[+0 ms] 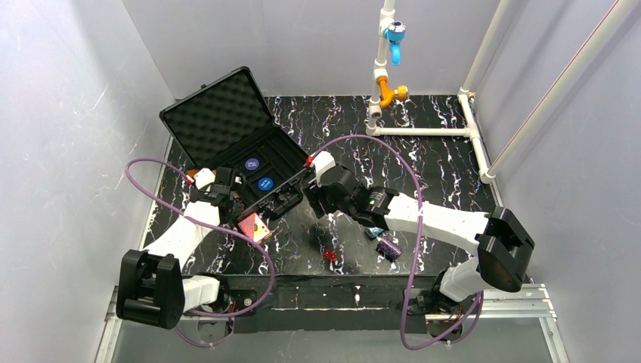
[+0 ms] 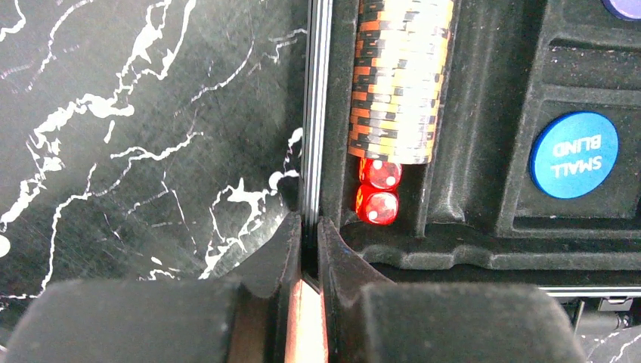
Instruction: Pack up texas hold em set
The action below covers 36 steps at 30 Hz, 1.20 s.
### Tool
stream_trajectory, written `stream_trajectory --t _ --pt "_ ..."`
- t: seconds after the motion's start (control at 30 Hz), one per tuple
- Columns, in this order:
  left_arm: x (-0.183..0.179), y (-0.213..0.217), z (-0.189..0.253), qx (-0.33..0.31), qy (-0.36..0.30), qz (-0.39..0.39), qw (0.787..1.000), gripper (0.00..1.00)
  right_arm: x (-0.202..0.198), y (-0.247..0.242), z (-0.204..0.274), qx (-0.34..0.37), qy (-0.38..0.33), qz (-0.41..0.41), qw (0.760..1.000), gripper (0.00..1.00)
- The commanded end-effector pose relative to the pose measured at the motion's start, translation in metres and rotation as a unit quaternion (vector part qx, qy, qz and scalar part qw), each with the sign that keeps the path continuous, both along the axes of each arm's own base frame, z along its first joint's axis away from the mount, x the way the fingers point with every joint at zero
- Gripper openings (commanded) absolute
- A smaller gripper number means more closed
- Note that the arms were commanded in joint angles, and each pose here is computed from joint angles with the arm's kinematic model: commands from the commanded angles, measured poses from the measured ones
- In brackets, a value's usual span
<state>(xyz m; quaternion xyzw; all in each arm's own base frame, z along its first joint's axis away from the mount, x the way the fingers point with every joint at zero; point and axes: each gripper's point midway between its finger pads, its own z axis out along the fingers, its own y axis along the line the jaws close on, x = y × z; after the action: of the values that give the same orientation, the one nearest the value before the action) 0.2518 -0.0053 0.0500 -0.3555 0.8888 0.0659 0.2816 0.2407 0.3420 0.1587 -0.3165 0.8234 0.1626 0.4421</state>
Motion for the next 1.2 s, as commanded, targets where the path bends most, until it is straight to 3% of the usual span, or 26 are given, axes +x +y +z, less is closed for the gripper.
stream_trajectory --t 0.0,0.37,0.43,0.57,0.63,0.9,1.17 --pt "-0.07 -0.01 -0.029 -0.012 0.12 -0.006 0.993 0.0 0.01 0.002 0.035 0.051 -0.036 -0.019 0.998 0.47" --pt "-0.079 -0.014 -0.023 -0.012 0.096 -0.01 0.995 0.01 0.014 0.015 0.041 0.067 -0.023 -0.022 0.997 0.47" --pt "-0.077 -0.014 -0.021 -0.014 0.091 -0.012 0.996 0.09 0.017 0.018 0.045 0.069 -0.023 -0.024 0.997 0.47" --pt "-0.074 -0.015 -0.013 -0.017 0.073 -0.015 0.997 0.47 0.021 0.024 0.053 0.073 -0.028 -0.024 0.997 0.47" --pt "-0.073 -0.014 -0.009 -0.016 0.062 -0.017 0.998 0.57 0.024 0.026 0.059 0.074 -0.034 -0.022 0.996 0.47" --pt "-0.067 -0.009 0.02 -0.007 0.011 -0.03 0.999 0.71 0.036 0.034 0.075 0.044 -0.081 0.009 0.996 0.47" --pt "-0.062 -0.004 0.074 0.009 -0.039 -0.06 0.997 0.97 0.053 0.042 0.085 0.01 -0.157 0.071 0.985 0.46"
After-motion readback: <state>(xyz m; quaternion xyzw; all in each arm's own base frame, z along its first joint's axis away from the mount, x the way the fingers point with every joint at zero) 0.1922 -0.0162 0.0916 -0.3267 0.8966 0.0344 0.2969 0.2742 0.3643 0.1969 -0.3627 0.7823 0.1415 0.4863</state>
